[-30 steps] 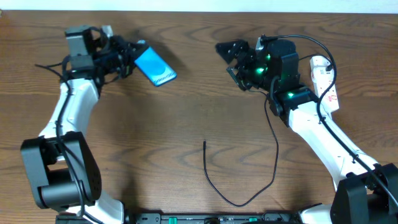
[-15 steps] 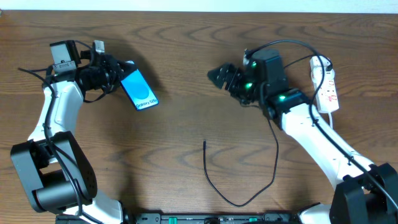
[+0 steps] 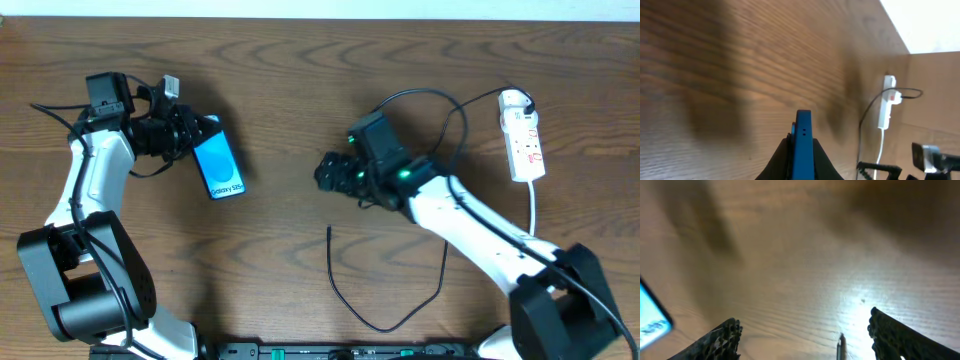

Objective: Plug charger to phone and switch on socket
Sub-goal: 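Move the right gripper down over the black cable's USB-C plug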

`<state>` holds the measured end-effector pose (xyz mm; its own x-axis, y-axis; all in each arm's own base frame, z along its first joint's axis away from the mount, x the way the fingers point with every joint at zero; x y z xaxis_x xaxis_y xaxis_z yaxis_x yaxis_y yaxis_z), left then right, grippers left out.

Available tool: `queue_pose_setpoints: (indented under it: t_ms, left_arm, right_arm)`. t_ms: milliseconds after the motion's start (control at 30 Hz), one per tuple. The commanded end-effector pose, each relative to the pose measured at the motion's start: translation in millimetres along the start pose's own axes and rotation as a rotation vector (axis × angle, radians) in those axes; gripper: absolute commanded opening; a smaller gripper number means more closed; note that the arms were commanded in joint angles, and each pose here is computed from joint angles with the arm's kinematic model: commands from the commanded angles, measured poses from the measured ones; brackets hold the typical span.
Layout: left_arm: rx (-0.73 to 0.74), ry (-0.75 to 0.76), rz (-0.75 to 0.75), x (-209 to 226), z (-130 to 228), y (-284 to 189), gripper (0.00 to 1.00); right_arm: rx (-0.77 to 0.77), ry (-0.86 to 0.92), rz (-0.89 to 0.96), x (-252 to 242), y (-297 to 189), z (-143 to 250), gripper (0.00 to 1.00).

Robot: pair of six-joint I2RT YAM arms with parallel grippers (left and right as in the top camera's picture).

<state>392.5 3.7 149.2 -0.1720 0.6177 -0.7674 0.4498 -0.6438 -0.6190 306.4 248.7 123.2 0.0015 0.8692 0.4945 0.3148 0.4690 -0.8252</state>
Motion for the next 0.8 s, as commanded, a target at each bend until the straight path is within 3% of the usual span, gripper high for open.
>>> queue_pose_setpoints:
  t_ms: [0,367,767]
  left_arm:
    - [-0.041,0.066,-0.015,-9.7,-7.6,-10.9,0.07]
    - [-0.041,0.065,-0.016,-9.5,-7.3,-10.7,0.08]
    - [-0.041,0.065,-0.016,-9.5,-7.3,-10.7,0.07]
  right_arm:
    - [0.04,-0.05,0.055,1.5,17.4,16.2,0.78]
    - [0.167,-0.075,0.144,-2.9,32.7,57.9,0.66]
    - [0.168,-0.063,0.302,-14.8,28.5,81.0,0.67]
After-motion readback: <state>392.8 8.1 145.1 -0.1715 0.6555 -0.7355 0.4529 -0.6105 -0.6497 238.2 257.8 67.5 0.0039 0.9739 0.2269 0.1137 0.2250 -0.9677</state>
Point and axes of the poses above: each gripper's point midway between its finger pads, its own y axis out along the fingers, its own x axis along the line the jaws close on, z = x × y, the point moved 4 cm from there along -y, back along the fingers, and after that the axes turned 4 degrees about -y, right-handed, at the moved point
